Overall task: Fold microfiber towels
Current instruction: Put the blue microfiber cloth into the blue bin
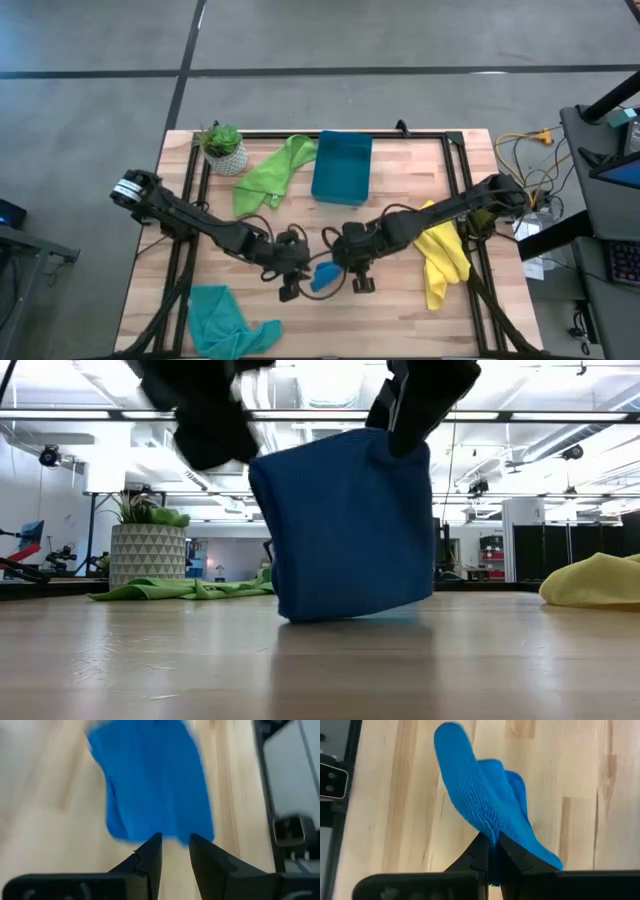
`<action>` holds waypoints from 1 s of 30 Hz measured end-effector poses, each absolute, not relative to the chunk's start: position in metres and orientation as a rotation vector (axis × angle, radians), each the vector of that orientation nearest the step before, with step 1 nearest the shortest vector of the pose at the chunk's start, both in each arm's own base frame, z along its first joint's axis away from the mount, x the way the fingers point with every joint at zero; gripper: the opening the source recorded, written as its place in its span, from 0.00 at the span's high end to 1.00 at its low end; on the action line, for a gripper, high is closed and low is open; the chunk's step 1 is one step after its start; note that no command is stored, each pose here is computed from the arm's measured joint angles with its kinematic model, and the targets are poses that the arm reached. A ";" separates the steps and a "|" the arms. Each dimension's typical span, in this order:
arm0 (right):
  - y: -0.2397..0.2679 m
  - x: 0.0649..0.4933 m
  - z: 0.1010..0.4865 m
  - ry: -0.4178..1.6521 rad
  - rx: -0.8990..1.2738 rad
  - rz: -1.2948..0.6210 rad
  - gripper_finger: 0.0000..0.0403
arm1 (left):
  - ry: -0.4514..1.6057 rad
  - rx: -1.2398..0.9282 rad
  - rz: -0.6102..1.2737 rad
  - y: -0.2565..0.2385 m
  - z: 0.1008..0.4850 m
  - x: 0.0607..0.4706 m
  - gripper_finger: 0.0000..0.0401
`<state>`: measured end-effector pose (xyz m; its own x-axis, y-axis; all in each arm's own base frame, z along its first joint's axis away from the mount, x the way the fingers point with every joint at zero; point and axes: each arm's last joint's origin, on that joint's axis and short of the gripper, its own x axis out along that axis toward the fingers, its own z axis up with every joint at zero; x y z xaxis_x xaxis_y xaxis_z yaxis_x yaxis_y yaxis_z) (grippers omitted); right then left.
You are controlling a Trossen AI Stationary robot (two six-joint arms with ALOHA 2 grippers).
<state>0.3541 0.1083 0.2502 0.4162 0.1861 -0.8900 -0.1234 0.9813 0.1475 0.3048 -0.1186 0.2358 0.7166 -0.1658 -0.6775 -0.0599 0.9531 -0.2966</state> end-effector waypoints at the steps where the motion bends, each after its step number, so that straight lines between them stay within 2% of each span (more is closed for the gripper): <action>1: 0.106 0.355 0.254 1.116 0.077 0.190 0.97 | 0.739 -0.294 -0.042 -0.117 0.243 0.303 0.79; 7: 0.097 0.361 0.268 1.077 0.148 0.162 0.97 | 0.517 -0.179 -0.064 -0.111 0.276 0.298 0.79; 10: 0.092 0.364 0.273 1.059 0.178 0.149 0.97 | 0.475 -0.141 -0.080 -0.110 0.281 0.299 0.78; 19: 0.064 0.367 0.288 1.009 0.224 0.088 0.97 | 0.503 -0.187 -0.014 -0.093 0.278 0.299 0.69; 30: 0.051 0.362 0.303 0.966 0.267 0.083 0.97 | 0.546 -0.141 0.082 -0.077 0.275 0.300 0.63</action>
<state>0.3621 0.0513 0.3026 0.5681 0.1877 -0.8013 0.0488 0.9642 0.2605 0.3001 -0.0773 0.2749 0.8516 0.0400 -0.5226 -0.1152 0.9870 -0.1121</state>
